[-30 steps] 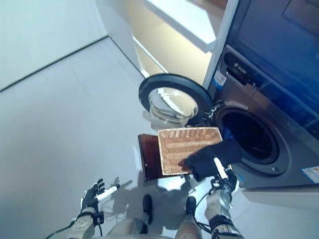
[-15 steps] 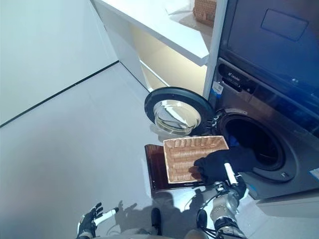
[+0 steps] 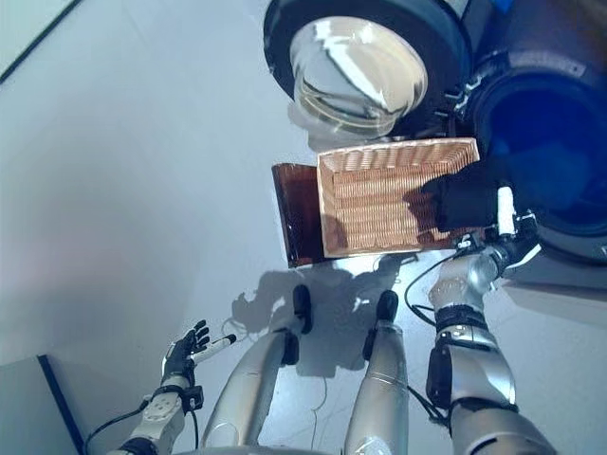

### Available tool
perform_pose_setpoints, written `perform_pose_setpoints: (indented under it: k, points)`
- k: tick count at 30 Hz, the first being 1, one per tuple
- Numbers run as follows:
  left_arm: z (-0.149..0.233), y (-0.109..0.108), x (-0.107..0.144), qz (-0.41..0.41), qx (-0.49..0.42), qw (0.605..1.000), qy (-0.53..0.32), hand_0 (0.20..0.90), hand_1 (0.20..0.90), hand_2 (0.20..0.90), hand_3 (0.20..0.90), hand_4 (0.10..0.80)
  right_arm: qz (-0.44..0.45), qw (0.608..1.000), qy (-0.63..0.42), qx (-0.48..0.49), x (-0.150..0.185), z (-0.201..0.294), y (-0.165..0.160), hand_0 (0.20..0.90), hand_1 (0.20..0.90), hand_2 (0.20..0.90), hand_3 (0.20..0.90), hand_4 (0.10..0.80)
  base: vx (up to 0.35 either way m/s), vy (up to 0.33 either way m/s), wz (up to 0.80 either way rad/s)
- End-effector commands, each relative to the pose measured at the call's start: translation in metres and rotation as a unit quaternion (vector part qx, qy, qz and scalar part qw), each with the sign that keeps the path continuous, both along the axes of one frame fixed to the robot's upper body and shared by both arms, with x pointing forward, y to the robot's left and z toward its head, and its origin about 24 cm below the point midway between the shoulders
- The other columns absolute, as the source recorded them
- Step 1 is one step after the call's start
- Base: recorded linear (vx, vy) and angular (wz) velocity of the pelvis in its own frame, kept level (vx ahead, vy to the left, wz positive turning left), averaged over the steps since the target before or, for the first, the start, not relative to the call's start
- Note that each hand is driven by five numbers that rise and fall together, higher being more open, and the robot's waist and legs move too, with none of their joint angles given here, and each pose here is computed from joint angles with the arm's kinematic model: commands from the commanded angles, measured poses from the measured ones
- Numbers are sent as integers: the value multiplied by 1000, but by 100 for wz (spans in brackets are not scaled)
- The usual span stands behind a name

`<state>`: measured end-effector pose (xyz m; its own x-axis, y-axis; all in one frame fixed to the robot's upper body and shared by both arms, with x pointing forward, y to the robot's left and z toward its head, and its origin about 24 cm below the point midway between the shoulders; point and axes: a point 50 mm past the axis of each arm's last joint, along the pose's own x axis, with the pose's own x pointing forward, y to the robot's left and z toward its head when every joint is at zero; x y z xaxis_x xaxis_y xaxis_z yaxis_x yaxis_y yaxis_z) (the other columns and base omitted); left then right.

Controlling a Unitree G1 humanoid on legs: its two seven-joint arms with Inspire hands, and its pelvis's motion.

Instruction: Pick up the clothes and place them into the washing machine

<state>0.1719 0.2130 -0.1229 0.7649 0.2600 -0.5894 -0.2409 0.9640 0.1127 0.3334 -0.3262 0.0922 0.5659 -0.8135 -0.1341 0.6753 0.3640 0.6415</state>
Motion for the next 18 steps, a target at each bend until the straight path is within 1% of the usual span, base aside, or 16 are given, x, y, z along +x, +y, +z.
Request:
perform_pose_setpoints:
  k: [1,2,5,7,9,11,14,15,16,18]
  points:
    - [10,24,1,27,36,999,-30,900,900,900,900,800,-96,983,-123,-101,-17,82,-49,200,200,200,200,300,36,14,-2]
    - [12,24,2,20,36,998,-39,900,900,900,900,800,-116,977,-143,-104,-20,99,-58,200,200,200,200,300,27,22,-5]
    - [14,23,4,18,35,998,-45,900,900,900,900,800,-125,975,-147,-114,-23,108,-63,200,200,200,200,300,0,0,0]
    - [17,28,5,15,44,998,-53,900,900,900,900,800,-160,968,-147,-127,-33,126,-79,200,200,200,200,300,14,18,3]
    - [18,28,6,14,46,997,-57,900,900,900,900,800,-169,966,-149,-130,-36,135,-84,200,200,200,200,300,2,20,4]
    - [23,33,5,16,56,996,-71,900,900,900,900,800,-208,953,-149,-159,-50,165,-100,200,200,200,200,300,-13,110,14]
    - [24,28,5,12,49,995,-80,900,900,900,900,800,-223,946,-156,-175,-56,188,-105,200,200,200,200,300,-28,53,14]
    - [25,31,3,12,54,995,-84,900,900,900,900,800,-235,939,-157,-196,-64,202,-110,200,200,200,200,300,-37,39,14]
    - [25,29,3,11,51,995,-85,900,900,900,900,800,-236,938,-156,-199,-65,205,-110,200,200,200,200,300,-29,48,9]
    - [28,29,2,10,48,994,-96,900,900,900,900,800,-258,928,-154,-219,-76,225,-116,200,200,200,200,300,-10,23,9]
